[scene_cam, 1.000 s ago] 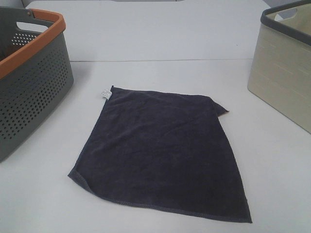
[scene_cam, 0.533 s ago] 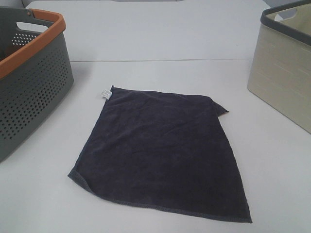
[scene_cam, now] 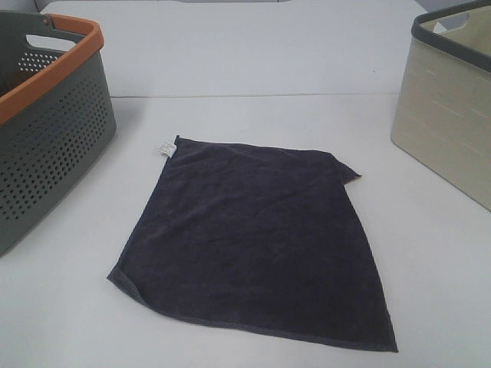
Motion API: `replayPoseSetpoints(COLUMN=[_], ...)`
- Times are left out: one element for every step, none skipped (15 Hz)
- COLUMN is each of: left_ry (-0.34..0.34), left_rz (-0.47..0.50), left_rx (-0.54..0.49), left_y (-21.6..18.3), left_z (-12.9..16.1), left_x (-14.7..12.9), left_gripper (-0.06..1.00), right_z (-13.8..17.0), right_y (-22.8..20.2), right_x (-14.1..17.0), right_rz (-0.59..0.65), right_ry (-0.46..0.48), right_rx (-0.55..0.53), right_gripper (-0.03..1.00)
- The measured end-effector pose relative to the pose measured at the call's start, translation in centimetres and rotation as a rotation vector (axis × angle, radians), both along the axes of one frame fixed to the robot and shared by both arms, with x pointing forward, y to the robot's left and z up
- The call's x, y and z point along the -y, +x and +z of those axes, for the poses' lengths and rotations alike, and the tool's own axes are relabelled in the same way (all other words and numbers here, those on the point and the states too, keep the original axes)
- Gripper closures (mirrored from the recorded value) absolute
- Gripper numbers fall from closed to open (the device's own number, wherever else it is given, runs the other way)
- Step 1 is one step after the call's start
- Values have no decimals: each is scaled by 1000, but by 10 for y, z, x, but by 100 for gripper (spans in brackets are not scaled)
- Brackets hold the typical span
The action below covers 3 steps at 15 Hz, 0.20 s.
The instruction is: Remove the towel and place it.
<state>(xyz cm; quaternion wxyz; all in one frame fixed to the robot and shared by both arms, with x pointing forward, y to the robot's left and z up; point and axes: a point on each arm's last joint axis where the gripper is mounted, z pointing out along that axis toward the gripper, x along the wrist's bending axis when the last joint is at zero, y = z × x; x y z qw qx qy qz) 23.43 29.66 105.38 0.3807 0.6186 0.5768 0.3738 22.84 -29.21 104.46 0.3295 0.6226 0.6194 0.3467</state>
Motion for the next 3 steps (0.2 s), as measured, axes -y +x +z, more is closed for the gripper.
replayPoseSetpoints(left_ry=[-4, -4, -4], left_rz=[2, 2, 2], left_rx=[0, 0, 0], left_y=[0, 0, 0], left_z=[0, 0, 0], left_x=[0, 0, 0], left_gripper=[22, 22, 22], right_z=[0, 0, 0], right_y=[0, 0, 0], right_x=[0, 0, 0], right_rz=[0, 0, 0], right_ry=[0, 0, 0], right_rx=[0, 0, 0], right_gripper=[19, 19, 19])
